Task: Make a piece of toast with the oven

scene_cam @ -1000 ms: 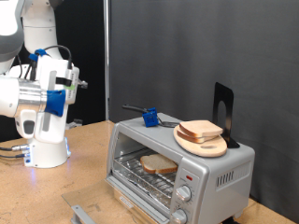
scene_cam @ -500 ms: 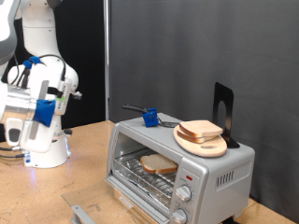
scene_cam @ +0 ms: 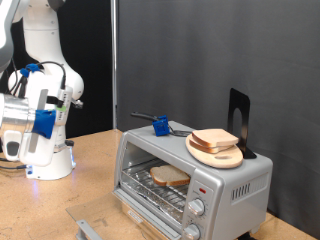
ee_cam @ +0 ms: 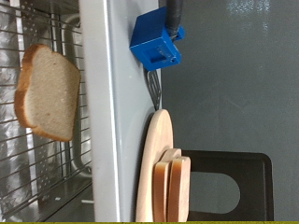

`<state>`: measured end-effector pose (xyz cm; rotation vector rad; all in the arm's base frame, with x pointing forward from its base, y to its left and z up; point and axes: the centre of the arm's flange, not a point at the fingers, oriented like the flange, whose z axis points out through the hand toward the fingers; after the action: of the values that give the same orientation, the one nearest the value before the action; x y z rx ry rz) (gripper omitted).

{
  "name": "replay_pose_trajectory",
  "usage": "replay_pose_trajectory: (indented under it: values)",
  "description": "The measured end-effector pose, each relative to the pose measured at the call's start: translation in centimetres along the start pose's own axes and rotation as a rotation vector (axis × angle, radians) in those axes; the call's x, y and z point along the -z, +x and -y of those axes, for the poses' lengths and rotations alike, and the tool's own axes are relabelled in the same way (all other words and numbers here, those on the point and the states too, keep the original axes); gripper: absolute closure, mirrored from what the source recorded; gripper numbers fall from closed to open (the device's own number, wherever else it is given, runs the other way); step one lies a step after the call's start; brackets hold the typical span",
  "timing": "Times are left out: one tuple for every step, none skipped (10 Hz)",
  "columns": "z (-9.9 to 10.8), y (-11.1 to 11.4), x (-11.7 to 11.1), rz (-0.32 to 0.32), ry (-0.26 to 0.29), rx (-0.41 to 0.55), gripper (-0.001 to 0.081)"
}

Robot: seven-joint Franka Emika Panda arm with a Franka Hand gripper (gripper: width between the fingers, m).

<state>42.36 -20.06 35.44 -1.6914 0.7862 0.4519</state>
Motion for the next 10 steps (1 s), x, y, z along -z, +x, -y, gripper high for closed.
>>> replay_pose_trajectory:
  values:
    - [-1.0,0.9,0.5,0.0,0.015,0.025,0.0124]
    - [-2.3,2.1,0.9,-0.01,0.021,0.048,0.0124]
    - [-3.6,3.4,1.0,-0.024,0.021,0.061,0.0124]
    - [-4.9,4.6,0.9,-0.037,0.007,0.065,0.0124]
    - [-6.1,5.7,0.7,-0.049,-0.013,0.064,0.0124]
    - [-7.4,6.7,0.3,-0.061,-0.04,0.059,0.0124]
    - [-8.6,7.5,-0.2,-0.07,-0.064,0.052,0.0124]
    - [-9.7,8.2,-0.7,-0.08,-0.086,0.047,0.0124]
    - [-10.8,8.7,-1.2,-0.09,-0.101,0.049,0.0124]
    - [-11.8,9.2,-1.6,-0.098,-0.11,0.05,0.0124]
